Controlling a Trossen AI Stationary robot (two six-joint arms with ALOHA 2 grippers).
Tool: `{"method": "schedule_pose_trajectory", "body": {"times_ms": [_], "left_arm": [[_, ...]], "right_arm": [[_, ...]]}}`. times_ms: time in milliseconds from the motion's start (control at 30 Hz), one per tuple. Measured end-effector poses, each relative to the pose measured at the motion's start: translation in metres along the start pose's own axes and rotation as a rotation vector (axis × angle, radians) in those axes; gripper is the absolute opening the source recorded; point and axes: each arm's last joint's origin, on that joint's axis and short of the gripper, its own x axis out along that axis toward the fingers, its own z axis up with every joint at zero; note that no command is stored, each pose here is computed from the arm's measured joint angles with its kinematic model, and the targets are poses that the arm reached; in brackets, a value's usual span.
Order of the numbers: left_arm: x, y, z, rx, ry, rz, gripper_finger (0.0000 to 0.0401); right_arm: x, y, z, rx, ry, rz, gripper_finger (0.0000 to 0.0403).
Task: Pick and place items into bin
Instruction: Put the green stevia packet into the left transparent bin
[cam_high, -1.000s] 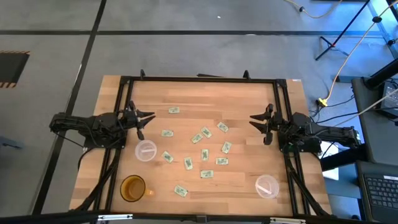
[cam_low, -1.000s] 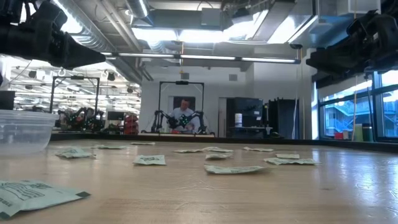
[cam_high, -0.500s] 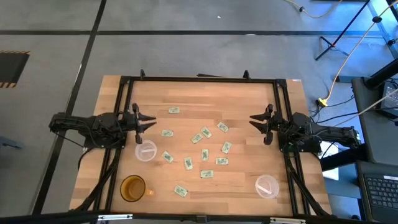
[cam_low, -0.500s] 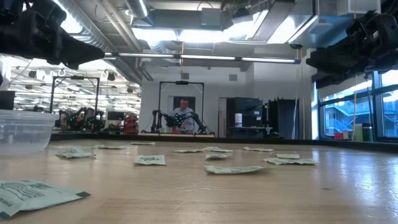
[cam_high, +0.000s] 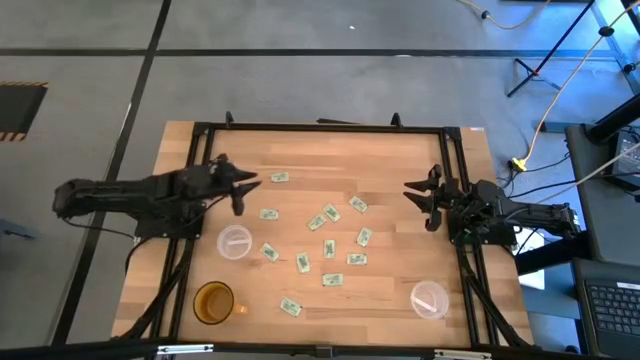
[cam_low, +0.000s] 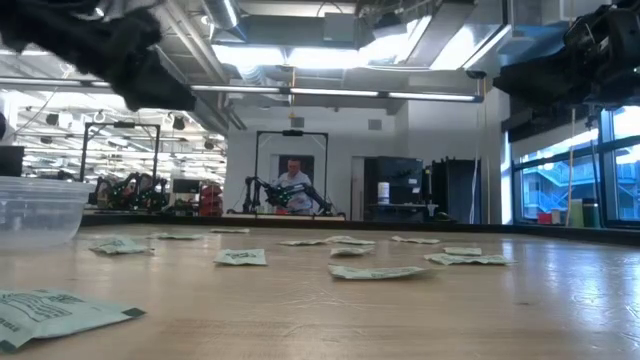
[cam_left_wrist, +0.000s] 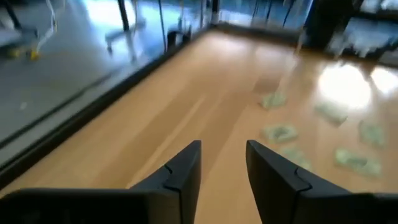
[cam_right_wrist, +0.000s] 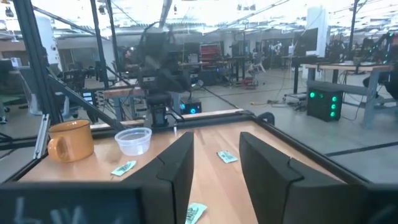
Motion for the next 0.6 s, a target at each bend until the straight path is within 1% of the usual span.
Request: {"method": "schedule_pose_trajectory", "body": {"times_ms": [133, 233, 400, 533, 600], "left_arm": [[0.025, 0.007, 0.021, 0.04, 0.223, 0.018, 0.011], [0.051, 0.014, 0.028, 0.083, 0.359, -0.008, 0.0108], [0.096, 0.029, 0.028, 0.138, 0.522, -0.033, 0.0106], [0.125, 0.039, 0.021, 0.183, 0.62, -0.055, 0.0106], [0.136, 0.043, 0.017, 0.184, 0.656, -0.052, 0.0106]], "right_arm": [[0.0, 0.0, 0.0, -0.008, 0.0, 0.0, 0.0133], [0.0, 0.0, 0.0, -0.009, 0.0, 0.0, 0.0133], [0.0, 0.0, 0.0, -0.006, 0.001, 0.0, 0.0133], [0.0, 0.0, 0.0, -0.001, 0.004, 0.0, 0.0133], [0.0, 0.0, -0.001, -0.001, 0.008, 0.0, 0.0133]]}}
